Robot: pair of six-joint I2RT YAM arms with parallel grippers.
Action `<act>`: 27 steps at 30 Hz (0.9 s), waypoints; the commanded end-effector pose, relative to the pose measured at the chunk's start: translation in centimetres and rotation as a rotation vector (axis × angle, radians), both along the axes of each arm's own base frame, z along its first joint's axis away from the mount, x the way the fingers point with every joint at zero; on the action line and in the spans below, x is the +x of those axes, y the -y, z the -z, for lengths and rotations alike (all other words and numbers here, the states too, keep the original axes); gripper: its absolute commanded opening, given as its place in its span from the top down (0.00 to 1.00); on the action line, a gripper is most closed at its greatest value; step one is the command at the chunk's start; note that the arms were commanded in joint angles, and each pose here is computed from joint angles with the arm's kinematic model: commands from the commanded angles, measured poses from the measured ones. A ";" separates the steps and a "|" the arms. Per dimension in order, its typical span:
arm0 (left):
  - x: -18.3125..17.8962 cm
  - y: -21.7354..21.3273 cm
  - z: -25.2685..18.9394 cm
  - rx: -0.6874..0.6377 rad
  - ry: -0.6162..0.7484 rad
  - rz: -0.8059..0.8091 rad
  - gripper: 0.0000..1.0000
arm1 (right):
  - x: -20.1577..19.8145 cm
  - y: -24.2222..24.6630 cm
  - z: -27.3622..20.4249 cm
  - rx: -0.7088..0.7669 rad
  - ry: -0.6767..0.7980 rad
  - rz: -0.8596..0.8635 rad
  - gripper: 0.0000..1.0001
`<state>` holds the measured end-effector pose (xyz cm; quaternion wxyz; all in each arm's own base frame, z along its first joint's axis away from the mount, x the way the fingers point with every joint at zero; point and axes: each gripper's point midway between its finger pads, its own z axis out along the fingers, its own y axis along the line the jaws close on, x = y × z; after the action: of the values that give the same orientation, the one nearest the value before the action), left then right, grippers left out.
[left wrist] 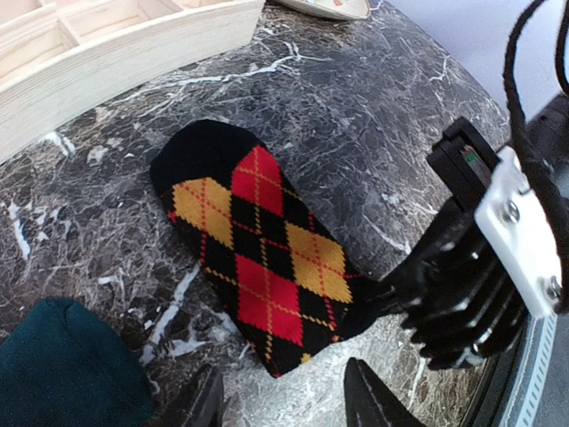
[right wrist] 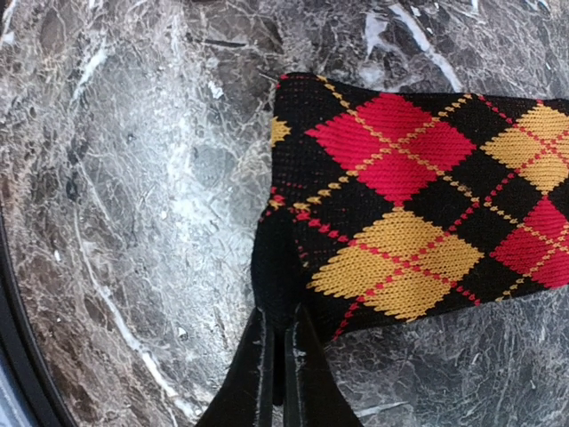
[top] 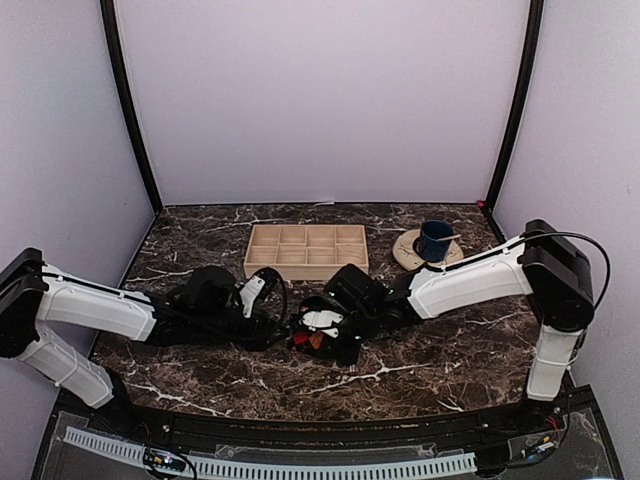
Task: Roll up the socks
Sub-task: Pick up the sock from the center of the board.
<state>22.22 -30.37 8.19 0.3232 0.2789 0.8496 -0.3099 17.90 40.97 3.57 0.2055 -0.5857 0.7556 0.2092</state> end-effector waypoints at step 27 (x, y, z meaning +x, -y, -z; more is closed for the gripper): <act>-2.5 3.9 1.8 0.111 0.157 0.285 0.47 | -0.1 -1.2 -3.1 0.113 -0.620 -0.065 1.00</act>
<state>19.46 -33.58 5.97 0.3100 0.4167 0.8046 -0.2881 18.17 42.03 5.50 0.0209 -0.5222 0.7604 0.3856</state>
